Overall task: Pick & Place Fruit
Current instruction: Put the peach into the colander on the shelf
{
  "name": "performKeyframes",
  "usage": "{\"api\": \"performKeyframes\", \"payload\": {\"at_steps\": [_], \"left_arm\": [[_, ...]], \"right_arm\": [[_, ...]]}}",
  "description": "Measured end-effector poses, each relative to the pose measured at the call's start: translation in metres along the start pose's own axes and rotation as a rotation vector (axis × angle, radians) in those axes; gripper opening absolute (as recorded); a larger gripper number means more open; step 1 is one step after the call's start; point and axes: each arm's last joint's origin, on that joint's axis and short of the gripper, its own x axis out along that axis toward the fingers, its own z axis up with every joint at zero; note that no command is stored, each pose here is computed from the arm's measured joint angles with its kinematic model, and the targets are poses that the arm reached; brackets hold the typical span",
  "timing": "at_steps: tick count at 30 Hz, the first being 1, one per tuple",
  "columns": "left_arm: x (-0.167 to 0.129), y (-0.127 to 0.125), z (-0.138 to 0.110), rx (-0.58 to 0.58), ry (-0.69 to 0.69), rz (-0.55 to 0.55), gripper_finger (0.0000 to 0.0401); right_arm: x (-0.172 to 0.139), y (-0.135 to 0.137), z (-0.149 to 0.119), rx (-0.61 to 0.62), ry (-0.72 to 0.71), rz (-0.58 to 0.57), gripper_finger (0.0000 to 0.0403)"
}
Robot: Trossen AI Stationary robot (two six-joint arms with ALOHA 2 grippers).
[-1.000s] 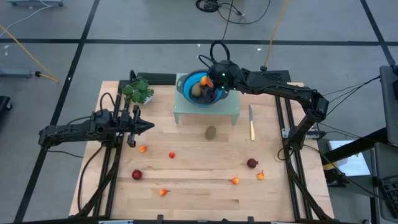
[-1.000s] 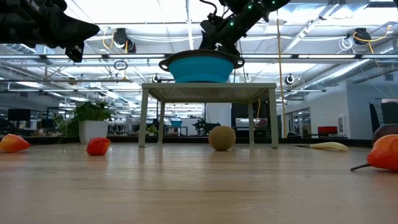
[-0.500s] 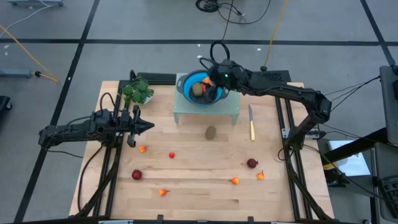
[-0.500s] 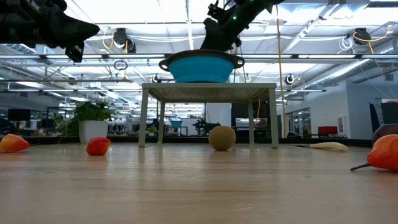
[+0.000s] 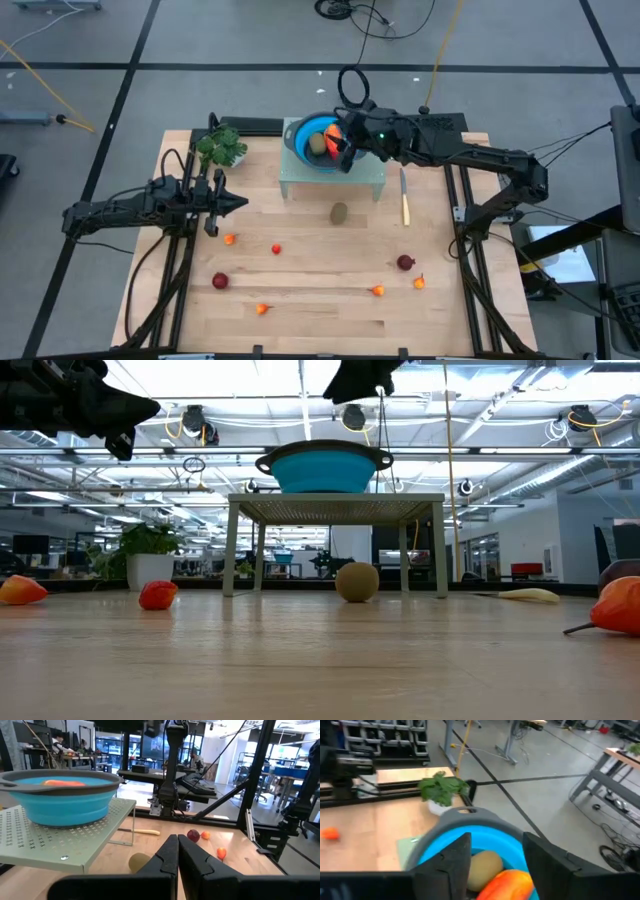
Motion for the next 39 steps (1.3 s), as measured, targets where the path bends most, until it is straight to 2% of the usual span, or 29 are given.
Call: {"api": "performKeyframes", "payload": {"at_steps": [7, 22, 25, 31, 37, 39], "left_arm": [[0.0, 0.0, -0.001, -0.002, 0.014, 0.002, 0.0008], [0.0, 0.0, -0.002, -0.002, 0.02, 0.002, 0.0008], [0.0, 0.0, -0.002, -0.002, 0.02, 0.002, 0.0008], [0.0, 0.0, -0.002, -0.002, 0.02, 0.002, 0.0008], [0.0, 0.0, -0.002, -0.002, 0.019, 0.002, 0.0008], [0.0, 0.0, -0.002, 0.01, 0.019, 0.002, 0.0008]], "right_arm": [[-0.012, 0.021, 0.003, 0.1, -0.008, 0.067, 0.0116], [-0.04, 0.081, 0.006, 0.059, -0.023, 0.25, 0.0007], [-0.048, 0.094, 0.006, 0.049, -0.032, 0.289, 0.0004], [-0.064, 0.114, 0.006, 0.046, -0.047, 0.246, 0.0001], [-0.074, 0.125, 0.003, 0.001, -0.027, 0.294, 0.0001], [-0.075, 0.126, 0.0, -0.027, -0.005, 0.342, 0.0001]]}}
